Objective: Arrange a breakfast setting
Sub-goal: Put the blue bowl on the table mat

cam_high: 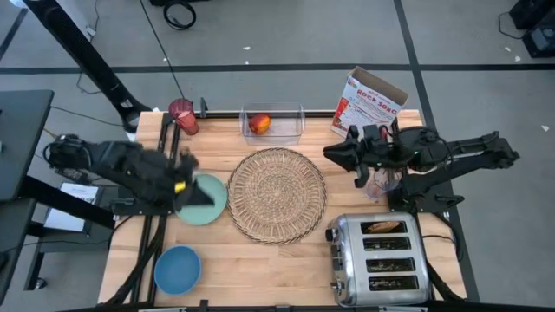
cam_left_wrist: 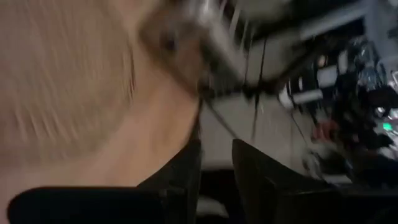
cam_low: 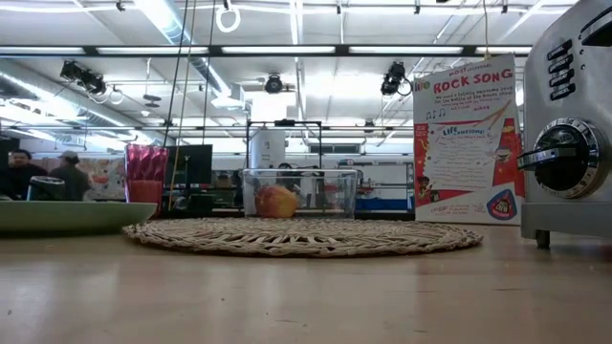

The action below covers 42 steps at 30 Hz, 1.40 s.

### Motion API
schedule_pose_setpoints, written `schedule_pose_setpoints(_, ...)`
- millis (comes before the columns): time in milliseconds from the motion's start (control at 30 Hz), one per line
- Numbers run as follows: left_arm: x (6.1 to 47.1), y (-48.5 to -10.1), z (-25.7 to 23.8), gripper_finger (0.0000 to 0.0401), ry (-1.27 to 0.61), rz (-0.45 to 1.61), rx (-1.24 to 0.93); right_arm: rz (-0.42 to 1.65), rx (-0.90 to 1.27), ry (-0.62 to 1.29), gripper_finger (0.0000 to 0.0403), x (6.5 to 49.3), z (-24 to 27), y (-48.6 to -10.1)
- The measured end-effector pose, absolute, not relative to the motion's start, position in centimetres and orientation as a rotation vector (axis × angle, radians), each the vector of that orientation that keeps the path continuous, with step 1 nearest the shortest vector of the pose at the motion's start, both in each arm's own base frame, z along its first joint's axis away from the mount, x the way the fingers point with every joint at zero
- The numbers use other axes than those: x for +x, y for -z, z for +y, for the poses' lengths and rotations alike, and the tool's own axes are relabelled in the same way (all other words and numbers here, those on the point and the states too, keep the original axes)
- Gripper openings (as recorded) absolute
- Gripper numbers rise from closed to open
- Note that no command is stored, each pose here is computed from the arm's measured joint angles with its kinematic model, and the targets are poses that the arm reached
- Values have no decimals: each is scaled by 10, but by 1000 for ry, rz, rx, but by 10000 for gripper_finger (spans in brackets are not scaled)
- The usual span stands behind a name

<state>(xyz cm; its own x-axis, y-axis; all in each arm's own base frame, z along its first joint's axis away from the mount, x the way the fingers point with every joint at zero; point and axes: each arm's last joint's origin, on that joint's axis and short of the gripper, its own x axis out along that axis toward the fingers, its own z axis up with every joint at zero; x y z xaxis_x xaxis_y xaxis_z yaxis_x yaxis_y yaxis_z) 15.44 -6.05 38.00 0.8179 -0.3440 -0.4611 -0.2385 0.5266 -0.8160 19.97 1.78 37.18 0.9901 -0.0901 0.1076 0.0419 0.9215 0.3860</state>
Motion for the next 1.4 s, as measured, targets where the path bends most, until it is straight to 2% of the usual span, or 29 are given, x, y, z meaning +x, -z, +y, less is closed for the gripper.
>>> schedule_pose_setpoints(267,147,-357,-128,88,58,986,-1214,-28,340,86,83,215,20,-357)
schedule_pose_setpoints(433,143,-333,-159,108,-162,1172,-1299,118,317,9,128,211,24,-346)
schedule_pose_setpoints(567,136,-314,-175,145,-367,1323,-1331,197,290,-58,171,207,32,-340)
schedule_pose_setpoints(700,140,-299,-182,188,-532,1348,-1316,245,269,-138,198,203,42,-337)
schedule_pose_setpoints(833,151,-282,-194,209,-616,1350,-1294,301,223,-212,203,197,51,-333)
schedule_pose_setpoints(1033,176,-249,-213,204,-708,1359,-1264,400,200,-244,202,190,59,-325)
schedule_pose_setpoints(1400,199,-201,-233,197,-807,1424,-1198,365,152,-272,201,183,61,-330)
